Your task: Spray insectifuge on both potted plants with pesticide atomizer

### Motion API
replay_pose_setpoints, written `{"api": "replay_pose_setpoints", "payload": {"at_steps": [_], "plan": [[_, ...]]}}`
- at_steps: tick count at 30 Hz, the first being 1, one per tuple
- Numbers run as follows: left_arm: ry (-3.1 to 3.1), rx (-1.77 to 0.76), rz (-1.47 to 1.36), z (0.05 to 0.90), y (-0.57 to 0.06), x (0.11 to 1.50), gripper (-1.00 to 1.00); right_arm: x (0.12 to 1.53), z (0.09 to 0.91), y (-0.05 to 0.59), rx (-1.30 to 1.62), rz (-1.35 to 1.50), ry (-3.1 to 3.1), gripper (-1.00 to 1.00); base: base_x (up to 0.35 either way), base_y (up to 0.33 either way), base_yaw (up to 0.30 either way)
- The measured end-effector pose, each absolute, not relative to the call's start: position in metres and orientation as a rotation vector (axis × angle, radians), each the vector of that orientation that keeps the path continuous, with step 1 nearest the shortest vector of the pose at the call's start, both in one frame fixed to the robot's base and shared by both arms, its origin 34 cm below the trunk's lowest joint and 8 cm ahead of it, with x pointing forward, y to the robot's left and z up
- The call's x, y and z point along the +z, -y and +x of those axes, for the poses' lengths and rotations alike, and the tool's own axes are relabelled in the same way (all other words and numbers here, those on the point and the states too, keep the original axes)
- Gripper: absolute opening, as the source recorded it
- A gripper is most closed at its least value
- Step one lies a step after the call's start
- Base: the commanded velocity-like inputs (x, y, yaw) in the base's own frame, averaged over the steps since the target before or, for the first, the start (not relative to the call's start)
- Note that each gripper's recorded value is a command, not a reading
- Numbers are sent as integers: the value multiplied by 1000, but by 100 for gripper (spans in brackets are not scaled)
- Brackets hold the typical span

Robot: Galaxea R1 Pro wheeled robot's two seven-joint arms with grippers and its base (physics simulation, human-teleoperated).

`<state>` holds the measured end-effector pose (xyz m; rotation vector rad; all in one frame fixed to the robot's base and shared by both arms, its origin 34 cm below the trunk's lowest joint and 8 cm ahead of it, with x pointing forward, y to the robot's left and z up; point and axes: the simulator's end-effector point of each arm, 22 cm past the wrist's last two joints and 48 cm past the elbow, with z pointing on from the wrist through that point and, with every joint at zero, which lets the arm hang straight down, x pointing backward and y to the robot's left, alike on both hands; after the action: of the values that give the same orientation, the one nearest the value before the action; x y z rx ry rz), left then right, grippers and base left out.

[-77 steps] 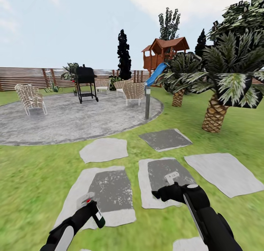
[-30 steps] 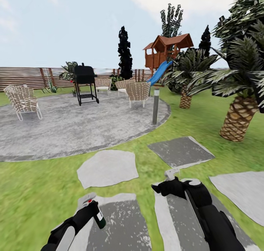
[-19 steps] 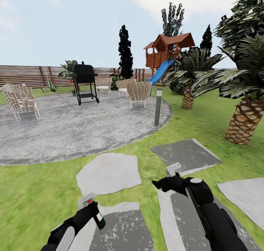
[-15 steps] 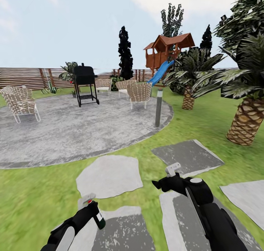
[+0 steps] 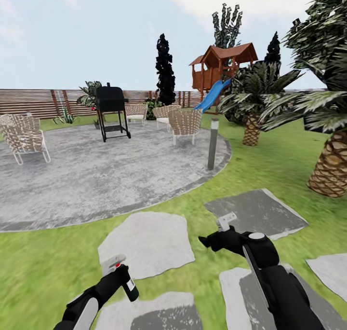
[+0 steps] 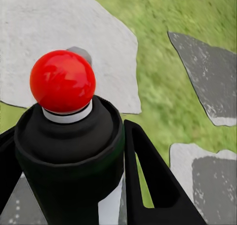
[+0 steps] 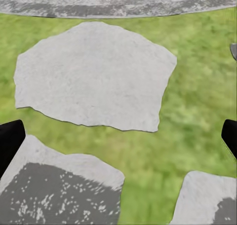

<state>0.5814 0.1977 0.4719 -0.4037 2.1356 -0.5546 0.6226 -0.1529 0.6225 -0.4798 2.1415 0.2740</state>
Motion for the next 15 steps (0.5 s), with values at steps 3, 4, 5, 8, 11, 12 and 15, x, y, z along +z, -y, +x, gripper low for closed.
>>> {"api": "replay_pose_setpoints", "payload": {"at_steps": [3,4,5,8,11,12,15], "plan": [[-2135,-556,-403,581,-198,472,-100,625,624,152,274,-481,-2137,100,322,109,65],[-2135,-556,-404,581,-198,472,-100,626,624,151,274,-482,-2137,100,322,109,156],[-2135,-555,-404,581,-198,472,-100,626,624,151,274,-482,-2136,100,322,109,208],[-2135,-555,-405,581,-198,472,-100,626,625,152,272,-482,-2135,100,323,102,261],[-2135,-554,-405,581,-198,472,-100,626,625,152,272,-483,-2135,100,327,54,282],[-2136,-554,-405,581,-198,472,-100,626,625,152,272,-483,-2135,100,330,26,287],[-2136,-554,-405,581,-198,472,-100,626,624,152,272,-482,-2136,100,331,13,290]]}}
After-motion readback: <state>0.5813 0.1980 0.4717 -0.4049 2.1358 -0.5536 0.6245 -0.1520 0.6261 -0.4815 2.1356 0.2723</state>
